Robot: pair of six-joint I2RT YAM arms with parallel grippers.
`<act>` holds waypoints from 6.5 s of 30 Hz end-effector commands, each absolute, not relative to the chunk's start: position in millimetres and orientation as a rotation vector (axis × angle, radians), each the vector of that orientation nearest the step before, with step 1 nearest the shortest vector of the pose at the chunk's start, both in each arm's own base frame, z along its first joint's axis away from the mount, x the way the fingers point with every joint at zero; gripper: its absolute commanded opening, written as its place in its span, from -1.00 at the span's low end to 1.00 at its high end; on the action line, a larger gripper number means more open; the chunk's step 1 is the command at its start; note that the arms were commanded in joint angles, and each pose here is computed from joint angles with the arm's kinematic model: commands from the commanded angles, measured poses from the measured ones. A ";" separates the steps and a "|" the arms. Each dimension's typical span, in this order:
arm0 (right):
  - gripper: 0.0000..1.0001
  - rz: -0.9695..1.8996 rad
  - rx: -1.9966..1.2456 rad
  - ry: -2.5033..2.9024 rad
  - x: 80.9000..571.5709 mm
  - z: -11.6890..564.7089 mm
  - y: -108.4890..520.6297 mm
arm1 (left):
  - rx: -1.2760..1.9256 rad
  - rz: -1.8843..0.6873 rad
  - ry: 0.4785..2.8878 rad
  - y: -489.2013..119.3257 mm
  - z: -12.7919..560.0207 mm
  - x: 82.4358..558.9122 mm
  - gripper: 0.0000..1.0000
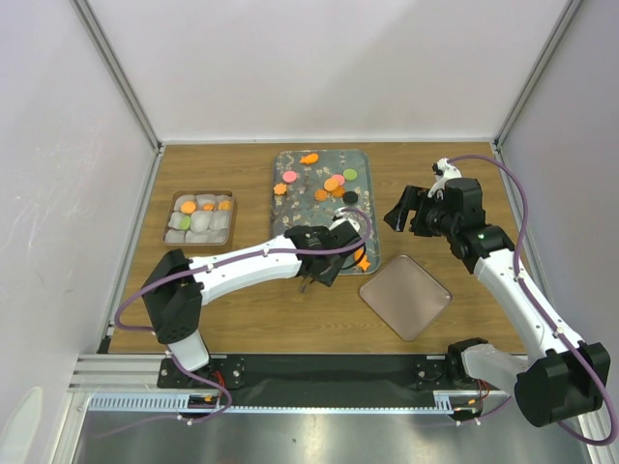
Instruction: Pack the cookies
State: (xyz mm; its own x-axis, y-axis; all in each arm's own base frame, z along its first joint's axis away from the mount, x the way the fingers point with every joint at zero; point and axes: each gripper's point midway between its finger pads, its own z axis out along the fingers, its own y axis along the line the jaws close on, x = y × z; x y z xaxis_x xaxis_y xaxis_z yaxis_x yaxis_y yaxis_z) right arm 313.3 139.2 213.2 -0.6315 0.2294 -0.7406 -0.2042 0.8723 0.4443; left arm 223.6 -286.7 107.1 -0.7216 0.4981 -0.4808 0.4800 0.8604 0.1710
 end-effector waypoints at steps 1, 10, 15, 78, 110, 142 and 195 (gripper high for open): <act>0.67 0.620 -0.005 2.120 316.4 226.2 138.0 | 0.703 -0.002 2.473 -300.5 117.7 228.7 0.00; 0.67 0.618 -0.006 2.119 316.1 226.3 137.6 | 0.723 -0.044 2.478 -308.3 111.2 226.5 0.01; 0.67 0.617 -0.004 2.121 316.5 225.8 137.2 | 0.718 -0.006 2.486 -304.1 106.3 227.4 0.01; 0.67 0.654 -0.019 2.108 313.2 230.3 141.9 | -0.394 0.158 2.451 25.8 131.6 301.2 -0.33; 0.67 0.658 -0.026 2.106 311.6 231.9 143.6 | -0.392 0.182 2.459 28.7 129.9 299.2 0.01; 0.67 0.570 0.050 2.101 319.2 230.4 123.1 | 0.499 -0.297 2.448 -332.2 148.7 212.5 0.02; 0.67 0.602 0.027 2.101 316.6 231.1 128.6 | 0.552 0.015 2.447 -311.8 123.0 232.9 -0.30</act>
